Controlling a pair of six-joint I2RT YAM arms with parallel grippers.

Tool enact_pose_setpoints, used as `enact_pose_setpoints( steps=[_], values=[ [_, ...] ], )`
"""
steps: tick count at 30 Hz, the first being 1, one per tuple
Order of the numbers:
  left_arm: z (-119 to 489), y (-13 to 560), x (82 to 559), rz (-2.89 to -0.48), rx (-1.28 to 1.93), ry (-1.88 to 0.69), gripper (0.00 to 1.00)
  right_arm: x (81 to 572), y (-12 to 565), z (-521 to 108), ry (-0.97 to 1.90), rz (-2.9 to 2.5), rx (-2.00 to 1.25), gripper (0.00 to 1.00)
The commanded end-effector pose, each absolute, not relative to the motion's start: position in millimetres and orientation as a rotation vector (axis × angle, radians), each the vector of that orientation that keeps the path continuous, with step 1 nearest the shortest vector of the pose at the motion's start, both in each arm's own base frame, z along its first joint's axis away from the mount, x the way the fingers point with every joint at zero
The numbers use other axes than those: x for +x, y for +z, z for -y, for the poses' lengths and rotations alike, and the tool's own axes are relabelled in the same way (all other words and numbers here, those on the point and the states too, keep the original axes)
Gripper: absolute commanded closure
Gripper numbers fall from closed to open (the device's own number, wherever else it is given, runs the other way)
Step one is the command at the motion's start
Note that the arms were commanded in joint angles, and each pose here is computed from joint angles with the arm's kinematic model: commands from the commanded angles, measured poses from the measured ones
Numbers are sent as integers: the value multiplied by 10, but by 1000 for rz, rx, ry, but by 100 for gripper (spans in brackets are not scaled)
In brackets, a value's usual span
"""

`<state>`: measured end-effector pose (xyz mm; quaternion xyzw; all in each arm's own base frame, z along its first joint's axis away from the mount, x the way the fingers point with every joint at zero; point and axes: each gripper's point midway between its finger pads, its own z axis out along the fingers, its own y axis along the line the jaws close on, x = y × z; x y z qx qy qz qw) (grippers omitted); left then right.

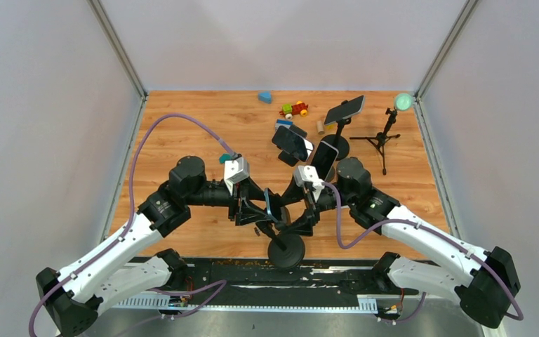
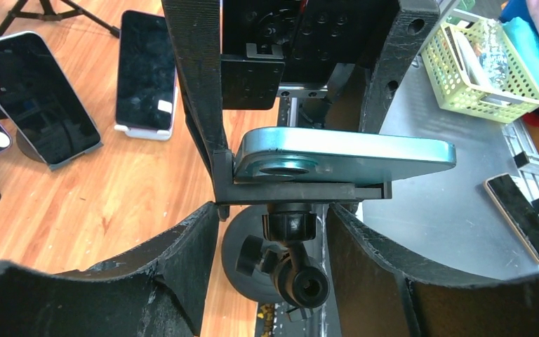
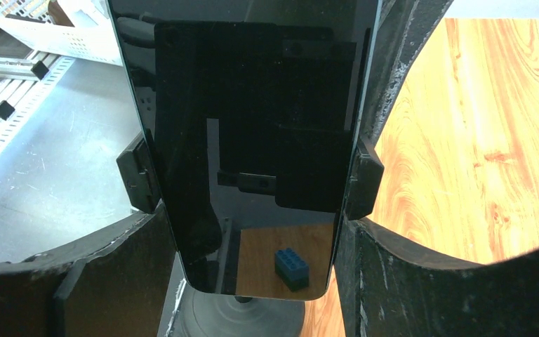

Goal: Remove the phone from the phone stand
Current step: Pick up the phone stand with the phone at the center of the board, then remove the phone from the phone stand.

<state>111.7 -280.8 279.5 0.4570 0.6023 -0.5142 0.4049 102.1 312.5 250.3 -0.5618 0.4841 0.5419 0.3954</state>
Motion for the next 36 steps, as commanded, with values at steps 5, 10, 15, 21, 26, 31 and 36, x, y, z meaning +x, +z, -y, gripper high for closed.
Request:
enact_pose_setpoints(
  steps=[5, 10, 15, 21, 26, 31, 36],
  values=[
    [2868, 3053, 1143, -1366, 1170, -1278, 30, 1075, 3059, -3184, 1323, -1065, -1306, 100],
    [2861, 3041, 1157, -1380, 1173, -1266, 37, 1099, 3084, -3192, 1319, -1074, -1293, 100],
    [2887, 3057, 1152, -1371, 1184, -1281, 48, 1088, 3066, -3206, 1349, -1100, -1285, 100],
    [2926, 3096, 1137, -1356, 1192, -1310, 53, 1046, 3046, -3228, 1382, -1098, -1312, 100],
    [2954, 3152, 1121, -1339, 1184, -1332, 59, 1058, 2954, -3266, 1396, -1126, -1334, 100],
    [2958, 3208, 1115, -1329, 1182, -1337, 90, 1078, 2869, -3272, 1359, -1117, -1369, 96],
    [2956, 3342, 1066, -1278, 1172, -1365, 100, 1092, 2907, -3252, 1317, -1093, -1365, 97]
  ],
)
